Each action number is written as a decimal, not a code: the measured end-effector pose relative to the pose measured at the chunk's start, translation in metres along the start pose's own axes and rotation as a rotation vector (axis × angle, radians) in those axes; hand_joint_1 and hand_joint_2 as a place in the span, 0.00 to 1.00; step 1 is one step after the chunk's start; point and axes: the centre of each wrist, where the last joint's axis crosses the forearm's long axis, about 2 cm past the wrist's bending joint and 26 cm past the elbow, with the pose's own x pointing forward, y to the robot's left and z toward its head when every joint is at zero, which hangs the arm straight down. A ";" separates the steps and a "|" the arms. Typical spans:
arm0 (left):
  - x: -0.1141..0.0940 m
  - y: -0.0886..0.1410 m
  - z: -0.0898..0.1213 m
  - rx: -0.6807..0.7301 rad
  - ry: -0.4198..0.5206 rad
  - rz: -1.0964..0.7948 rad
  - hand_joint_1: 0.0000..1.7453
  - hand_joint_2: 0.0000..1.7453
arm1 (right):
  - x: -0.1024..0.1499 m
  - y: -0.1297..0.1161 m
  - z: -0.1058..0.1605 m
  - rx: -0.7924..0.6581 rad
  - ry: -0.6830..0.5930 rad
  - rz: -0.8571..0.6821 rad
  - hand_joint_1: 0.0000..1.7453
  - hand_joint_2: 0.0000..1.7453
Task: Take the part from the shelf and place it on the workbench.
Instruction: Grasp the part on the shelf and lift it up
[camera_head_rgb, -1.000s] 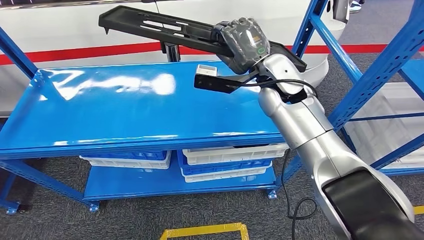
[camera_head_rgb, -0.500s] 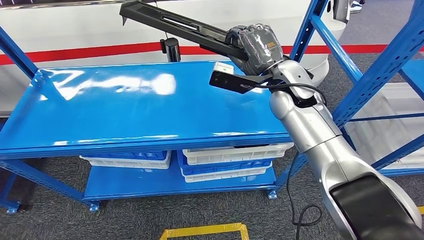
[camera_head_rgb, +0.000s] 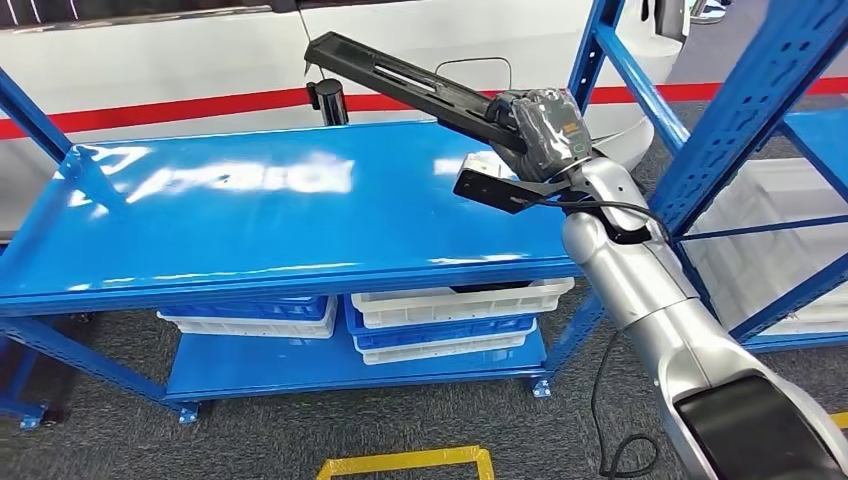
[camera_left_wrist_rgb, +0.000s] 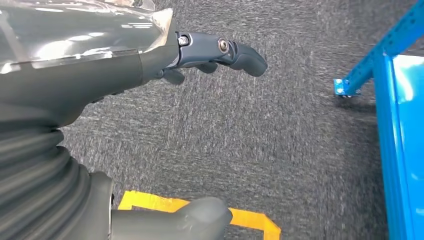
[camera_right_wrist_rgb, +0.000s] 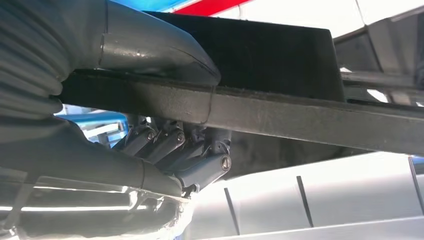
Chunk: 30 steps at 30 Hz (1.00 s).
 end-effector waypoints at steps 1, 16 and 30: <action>0.000 0.000 0.000 0.000 0.001 -0.001 0.00 1.00 | 0.000 0.001 0.001 0.001 0.002 0.000 0.91 1.00; 0.003 0.001 -0.003 -0.013 -0.015 -0.015 0.00 1.00 | 0.002 0.004 0.004 0.007 0.018 0.010 0.91 1.00; 0.003 -0.002 -0.001 -0.026 -0.017 -0.009 0.00 1.00 | 0.001 0.005 0.009 0.020 0.021 0.016 0.91 1.00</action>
